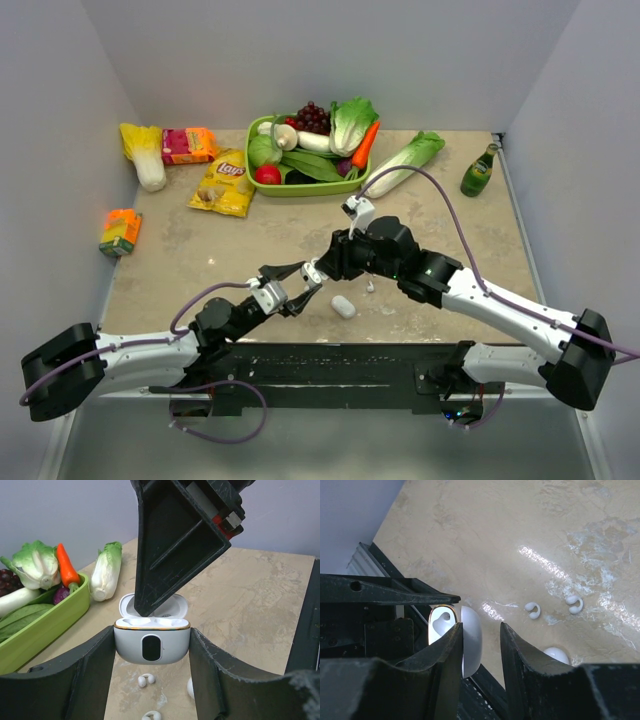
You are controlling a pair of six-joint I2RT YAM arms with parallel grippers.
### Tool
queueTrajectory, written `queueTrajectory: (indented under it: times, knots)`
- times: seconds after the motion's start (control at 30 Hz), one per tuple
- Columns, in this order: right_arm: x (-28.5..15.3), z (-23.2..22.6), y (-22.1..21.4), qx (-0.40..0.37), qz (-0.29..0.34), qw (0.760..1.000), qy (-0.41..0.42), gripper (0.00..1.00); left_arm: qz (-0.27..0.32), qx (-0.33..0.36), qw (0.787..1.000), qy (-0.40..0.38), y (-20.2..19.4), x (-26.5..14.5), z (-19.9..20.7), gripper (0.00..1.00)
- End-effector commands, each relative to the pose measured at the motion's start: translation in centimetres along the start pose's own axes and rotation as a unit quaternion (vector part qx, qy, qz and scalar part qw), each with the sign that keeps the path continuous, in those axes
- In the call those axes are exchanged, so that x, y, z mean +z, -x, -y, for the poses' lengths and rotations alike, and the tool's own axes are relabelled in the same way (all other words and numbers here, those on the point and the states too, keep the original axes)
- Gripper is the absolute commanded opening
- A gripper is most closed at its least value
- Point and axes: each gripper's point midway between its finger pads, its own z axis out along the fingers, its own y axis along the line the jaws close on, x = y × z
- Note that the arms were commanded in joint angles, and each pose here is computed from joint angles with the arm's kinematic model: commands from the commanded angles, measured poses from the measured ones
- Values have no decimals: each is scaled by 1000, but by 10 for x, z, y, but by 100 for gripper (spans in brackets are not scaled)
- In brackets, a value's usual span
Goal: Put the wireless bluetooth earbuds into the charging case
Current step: Pass from the left arm to the right
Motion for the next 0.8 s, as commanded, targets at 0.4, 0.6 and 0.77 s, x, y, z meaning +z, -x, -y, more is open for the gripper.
queueTrajectory:
  times: [0.4, 0.6, 0.77]
  knots:
    - [-25, 1, 37, -56, 54, 997, -24, 0, -30, -29, 999, 34, -5, 10, -8, 44]
    - [-42, -7, 51, -104, 56, 993, -19, 0, -43, -48, 997, 42, -11, 14, -8, 99]
    - [-51, -10, 57, -122, 59, 991, -18, 0, -56, -56, 996, 48, -12, 20, -9, 100]
